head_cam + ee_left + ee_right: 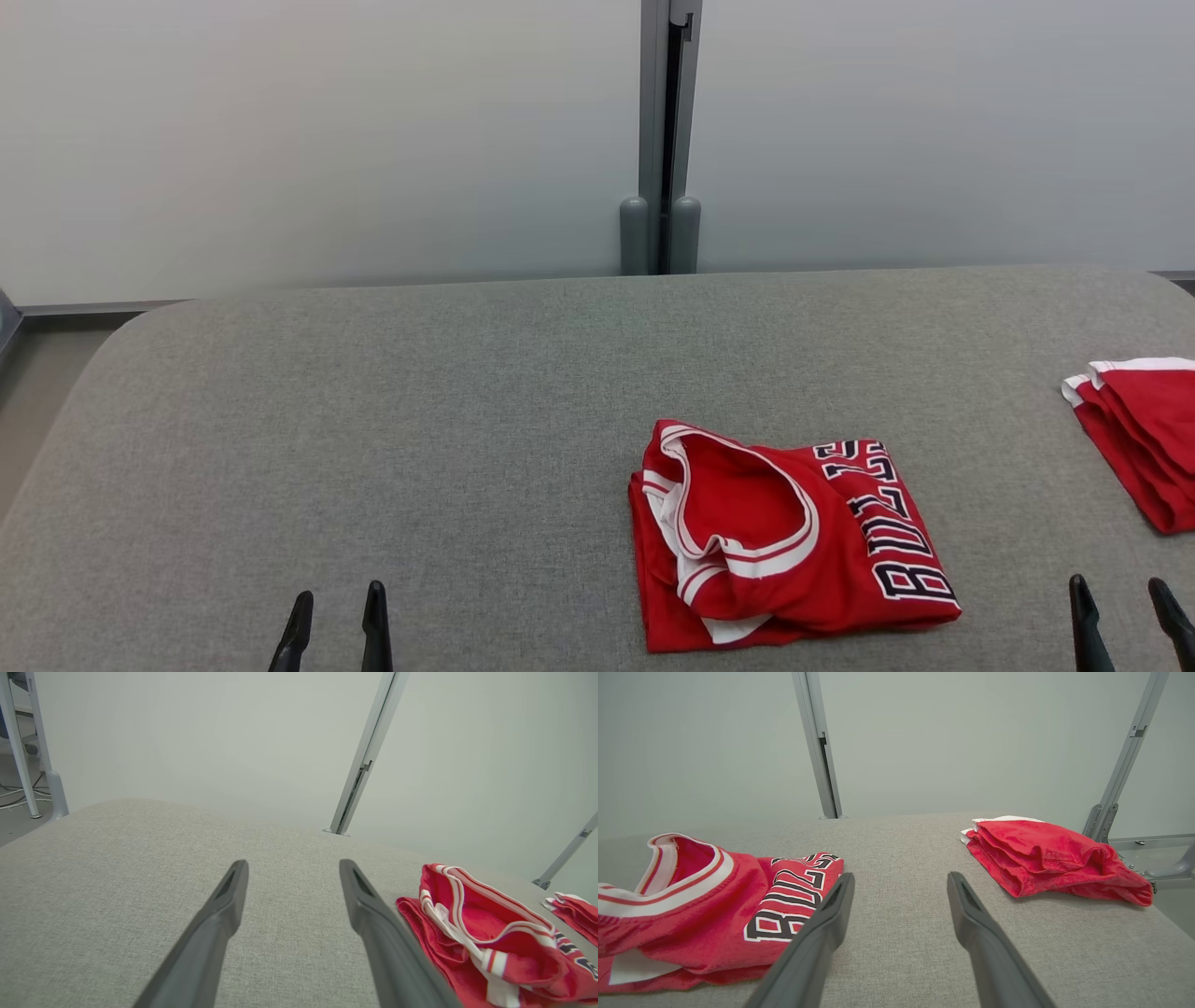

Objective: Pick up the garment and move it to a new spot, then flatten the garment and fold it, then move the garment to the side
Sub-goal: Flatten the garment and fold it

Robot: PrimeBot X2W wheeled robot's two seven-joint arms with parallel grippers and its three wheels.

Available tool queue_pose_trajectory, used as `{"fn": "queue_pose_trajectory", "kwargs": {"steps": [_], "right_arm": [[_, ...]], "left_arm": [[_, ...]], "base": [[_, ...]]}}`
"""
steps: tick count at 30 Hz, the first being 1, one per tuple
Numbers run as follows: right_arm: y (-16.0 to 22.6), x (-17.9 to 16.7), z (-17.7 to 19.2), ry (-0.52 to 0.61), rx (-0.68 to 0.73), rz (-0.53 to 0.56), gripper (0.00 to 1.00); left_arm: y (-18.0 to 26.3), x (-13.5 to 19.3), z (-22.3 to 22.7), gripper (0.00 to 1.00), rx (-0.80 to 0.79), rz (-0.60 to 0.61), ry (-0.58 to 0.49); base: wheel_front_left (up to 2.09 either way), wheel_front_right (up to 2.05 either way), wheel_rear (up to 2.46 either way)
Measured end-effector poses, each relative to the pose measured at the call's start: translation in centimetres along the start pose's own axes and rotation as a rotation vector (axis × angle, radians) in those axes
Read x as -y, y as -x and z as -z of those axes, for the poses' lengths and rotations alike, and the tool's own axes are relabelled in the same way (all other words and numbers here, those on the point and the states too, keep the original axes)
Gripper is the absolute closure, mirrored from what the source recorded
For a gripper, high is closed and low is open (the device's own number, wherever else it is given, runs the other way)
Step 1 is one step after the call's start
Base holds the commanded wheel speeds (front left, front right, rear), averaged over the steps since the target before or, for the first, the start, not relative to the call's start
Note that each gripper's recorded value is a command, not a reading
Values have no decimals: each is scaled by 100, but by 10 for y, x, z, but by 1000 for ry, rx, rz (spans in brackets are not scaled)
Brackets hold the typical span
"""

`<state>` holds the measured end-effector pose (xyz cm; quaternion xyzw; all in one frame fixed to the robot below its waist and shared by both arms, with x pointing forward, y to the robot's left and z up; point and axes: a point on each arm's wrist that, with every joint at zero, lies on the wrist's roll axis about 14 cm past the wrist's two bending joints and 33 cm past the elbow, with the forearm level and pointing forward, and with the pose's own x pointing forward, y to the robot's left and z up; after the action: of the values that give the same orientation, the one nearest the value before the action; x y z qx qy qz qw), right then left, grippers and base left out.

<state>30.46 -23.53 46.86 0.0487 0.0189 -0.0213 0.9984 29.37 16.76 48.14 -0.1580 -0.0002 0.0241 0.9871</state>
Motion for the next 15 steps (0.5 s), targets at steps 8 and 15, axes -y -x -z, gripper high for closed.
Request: {"fn": "queue_pose_trajectory", "kwargs": {"steps": [8,15], "right_arm": [[-46,-59,-10,24,27,-181,8],[-103,-137,21,84,-128,-401,100]], "left_arm": [[-6,-5,5,0,-19,-13,-11],[-29,1,8,0,-31,3,-11]], "base": [[0,0,0],[0,0,0]]}}
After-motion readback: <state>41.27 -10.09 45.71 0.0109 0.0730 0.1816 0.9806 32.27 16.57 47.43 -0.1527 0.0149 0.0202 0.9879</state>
